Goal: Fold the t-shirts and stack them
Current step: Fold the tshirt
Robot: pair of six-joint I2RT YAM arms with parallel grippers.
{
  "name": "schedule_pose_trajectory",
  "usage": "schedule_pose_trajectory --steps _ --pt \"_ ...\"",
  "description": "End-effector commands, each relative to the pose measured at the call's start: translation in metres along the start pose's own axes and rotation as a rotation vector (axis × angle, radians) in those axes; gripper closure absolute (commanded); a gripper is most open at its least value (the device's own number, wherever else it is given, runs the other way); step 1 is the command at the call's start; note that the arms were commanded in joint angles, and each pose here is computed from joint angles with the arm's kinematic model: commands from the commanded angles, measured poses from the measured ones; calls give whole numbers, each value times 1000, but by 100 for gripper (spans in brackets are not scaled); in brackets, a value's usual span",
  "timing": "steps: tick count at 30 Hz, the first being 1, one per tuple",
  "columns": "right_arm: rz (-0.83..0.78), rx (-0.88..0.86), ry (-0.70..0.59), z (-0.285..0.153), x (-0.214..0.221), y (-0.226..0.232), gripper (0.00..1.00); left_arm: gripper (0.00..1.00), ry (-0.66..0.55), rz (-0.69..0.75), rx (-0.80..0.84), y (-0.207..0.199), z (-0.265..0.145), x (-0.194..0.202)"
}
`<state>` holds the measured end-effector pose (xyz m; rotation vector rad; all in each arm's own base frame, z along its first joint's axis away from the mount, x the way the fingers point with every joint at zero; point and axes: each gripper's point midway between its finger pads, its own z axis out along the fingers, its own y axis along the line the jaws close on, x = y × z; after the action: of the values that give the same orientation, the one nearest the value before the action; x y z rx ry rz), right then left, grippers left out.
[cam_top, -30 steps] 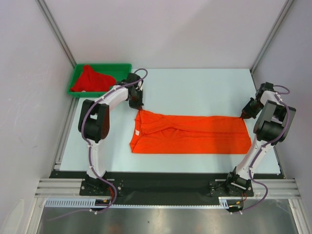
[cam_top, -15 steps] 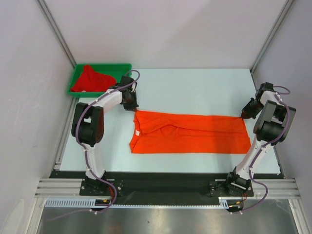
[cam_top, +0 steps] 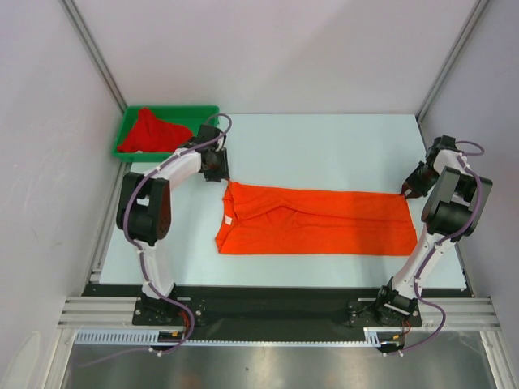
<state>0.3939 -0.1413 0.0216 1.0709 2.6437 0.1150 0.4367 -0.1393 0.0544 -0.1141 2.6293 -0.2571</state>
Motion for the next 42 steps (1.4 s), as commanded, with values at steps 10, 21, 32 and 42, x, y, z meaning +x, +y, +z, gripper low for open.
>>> schedule_pose_trajectory --steps 10,21,32,42 --pt "-182 -56 -249 -93 -39 82 43 58 -103 104 296 -53 -62 -12" --pt "-522 -858 223 -106 159 302 41 61 72 159 192 -36 7 36" --pt "-674 -917 472 -77 270 333 38 57 47 135 214 -35 -36 47" --pt "-697 -919 581 -59 310 332 46 56 -85 149 234 -36 -103 33"
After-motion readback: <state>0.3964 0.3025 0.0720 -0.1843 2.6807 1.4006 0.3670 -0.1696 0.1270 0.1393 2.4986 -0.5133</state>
